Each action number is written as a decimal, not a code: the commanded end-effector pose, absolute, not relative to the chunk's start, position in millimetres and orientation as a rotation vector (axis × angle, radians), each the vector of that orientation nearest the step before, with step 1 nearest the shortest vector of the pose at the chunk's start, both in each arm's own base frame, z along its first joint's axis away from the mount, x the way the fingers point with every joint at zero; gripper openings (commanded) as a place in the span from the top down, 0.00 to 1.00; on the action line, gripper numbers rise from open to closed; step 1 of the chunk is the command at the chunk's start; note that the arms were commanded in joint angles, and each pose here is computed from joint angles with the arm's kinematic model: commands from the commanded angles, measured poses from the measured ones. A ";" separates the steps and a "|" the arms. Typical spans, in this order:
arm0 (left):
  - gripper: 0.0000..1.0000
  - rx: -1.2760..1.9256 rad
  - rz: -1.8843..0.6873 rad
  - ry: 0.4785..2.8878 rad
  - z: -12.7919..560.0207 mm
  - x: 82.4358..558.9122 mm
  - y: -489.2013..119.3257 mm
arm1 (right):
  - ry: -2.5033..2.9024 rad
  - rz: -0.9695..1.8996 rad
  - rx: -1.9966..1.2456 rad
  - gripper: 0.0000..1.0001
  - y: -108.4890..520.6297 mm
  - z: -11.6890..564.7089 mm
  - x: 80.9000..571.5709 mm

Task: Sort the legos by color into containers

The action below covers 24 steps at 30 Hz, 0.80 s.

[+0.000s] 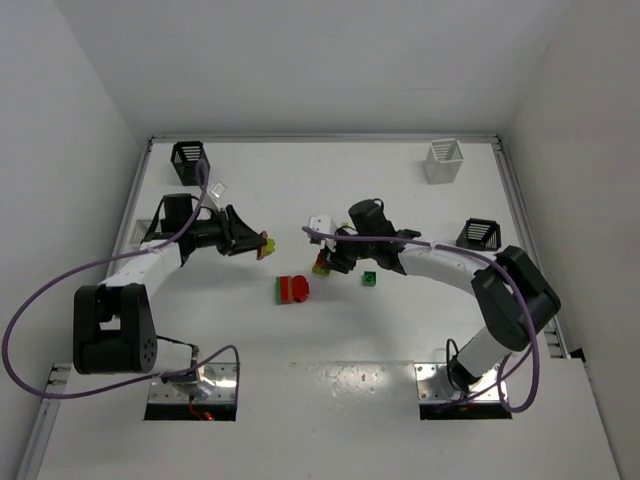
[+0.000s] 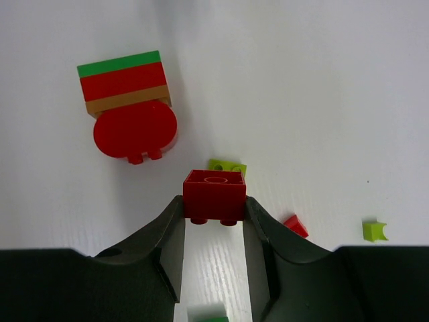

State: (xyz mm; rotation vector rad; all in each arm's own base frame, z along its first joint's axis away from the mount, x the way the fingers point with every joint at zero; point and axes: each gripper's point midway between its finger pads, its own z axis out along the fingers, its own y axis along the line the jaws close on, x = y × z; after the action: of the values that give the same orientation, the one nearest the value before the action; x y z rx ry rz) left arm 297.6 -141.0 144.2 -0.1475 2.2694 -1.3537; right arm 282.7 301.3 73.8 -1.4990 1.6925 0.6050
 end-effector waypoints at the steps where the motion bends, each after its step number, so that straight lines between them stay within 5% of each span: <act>1: 1.00 -0.069 -1.348 2.232 157.4 304.9 -147.2 | 1.700 0.565 -1.492 1.00 294.4 71.0 296.2; 3: 1.00 -0.065 -1.333 2.231 156.2 306.0 -146.3 | 1.717 0.569 -1.499 0.94 295.1 69.9 297.2; 6: 1.00 -0.047 -1.336 2.239 153.8 308.1 -149.2 | 1.836 0.574 -1.434 0.66 288.8 57.3 305.5; 9: 1.00 -0.010 -1.354 2.243 154.1 306.4 -156.1 | 1.784 0.600 -1.404 0.49 299.7 71.7 313.2; 17: 1.00 0.116 -1.457 2.255 155.3 291.0 -180.8 | 1.681 1.090 -1.368 0.35 351.8 143.5 289.0; 24: 1.00 0.126 -1.490 2.250 158.7 285.6 -187.3 | 1.574 1.148 -1.467 0.31 370.8 165.3 273.6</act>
State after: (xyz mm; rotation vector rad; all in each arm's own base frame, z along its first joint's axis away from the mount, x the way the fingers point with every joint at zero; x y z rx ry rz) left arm 283.5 -179.5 140.2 0.0419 2.3141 -1.4614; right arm 289.0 356.3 143.5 -1.3931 1.6717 1.0502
